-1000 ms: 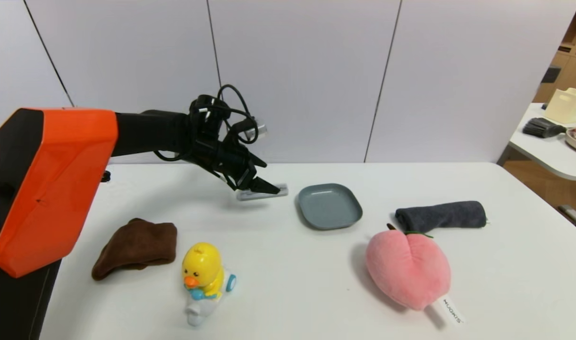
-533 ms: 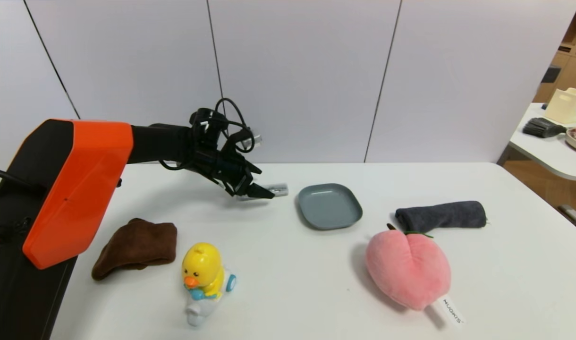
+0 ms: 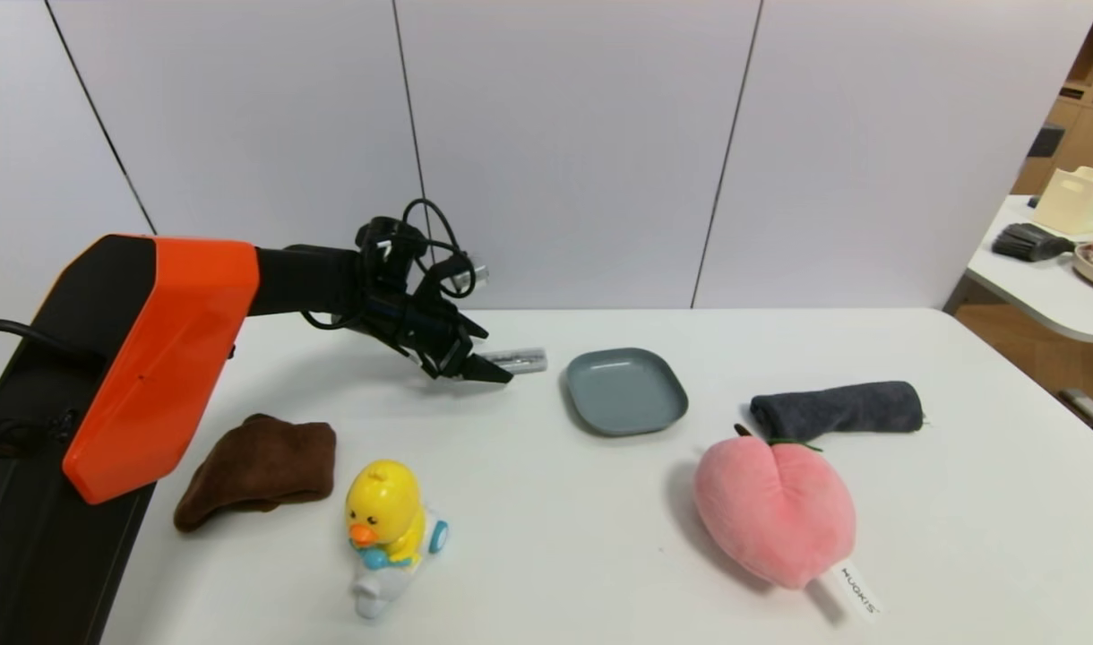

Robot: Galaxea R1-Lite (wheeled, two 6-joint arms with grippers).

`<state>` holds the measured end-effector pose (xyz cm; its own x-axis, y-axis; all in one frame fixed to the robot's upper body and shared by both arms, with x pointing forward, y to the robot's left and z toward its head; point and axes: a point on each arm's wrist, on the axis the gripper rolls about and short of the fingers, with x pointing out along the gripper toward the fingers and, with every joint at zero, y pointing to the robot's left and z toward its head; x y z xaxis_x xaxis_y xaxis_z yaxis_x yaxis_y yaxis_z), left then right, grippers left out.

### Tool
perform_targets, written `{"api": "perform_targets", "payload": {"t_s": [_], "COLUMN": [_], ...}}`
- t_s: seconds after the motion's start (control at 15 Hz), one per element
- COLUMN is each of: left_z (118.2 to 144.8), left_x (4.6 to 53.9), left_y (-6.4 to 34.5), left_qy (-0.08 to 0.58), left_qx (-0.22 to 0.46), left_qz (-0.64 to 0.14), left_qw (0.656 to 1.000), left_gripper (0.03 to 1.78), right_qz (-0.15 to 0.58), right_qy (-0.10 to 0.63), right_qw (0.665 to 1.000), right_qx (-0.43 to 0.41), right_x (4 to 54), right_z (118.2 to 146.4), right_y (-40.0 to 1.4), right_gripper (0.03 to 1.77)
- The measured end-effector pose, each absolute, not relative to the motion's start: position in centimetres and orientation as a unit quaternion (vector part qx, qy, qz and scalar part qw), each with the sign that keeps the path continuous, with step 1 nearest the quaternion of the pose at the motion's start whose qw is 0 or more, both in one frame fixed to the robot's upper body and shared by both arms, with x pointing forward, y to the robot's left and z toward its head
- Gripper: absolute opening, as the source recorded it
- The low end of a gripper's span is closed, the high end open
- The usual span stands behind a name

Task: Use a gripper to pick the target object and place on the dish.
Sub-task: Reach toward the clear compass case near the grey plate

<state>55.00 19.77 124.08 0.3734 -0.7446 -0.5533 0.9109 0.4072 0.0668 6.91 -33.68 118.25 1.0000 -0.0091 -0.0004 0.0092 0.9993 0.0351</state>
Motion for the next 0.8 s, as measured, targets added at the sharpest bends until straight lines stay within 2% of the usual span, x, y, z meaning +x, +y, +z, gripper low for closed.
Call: {"api": "perform_targets", "payload": {"t_s": [0.8], "left_z": [123.03], "left_x": [55.18], "left_y": [19.83], "left_qy": [0.236], "left_qx": [0.174], "left_qz": [-0.521], "left_qw": [0.802], "left_gripper": [1.69], "right_qz": [-0.005], "right_qy": [0.0], "right_qw": [1.0], "right_qx": [0.017], "right_x": [6.91], "right_z": [118.25], "right_y": [-33.68], "right_gripper": [1.71]}}
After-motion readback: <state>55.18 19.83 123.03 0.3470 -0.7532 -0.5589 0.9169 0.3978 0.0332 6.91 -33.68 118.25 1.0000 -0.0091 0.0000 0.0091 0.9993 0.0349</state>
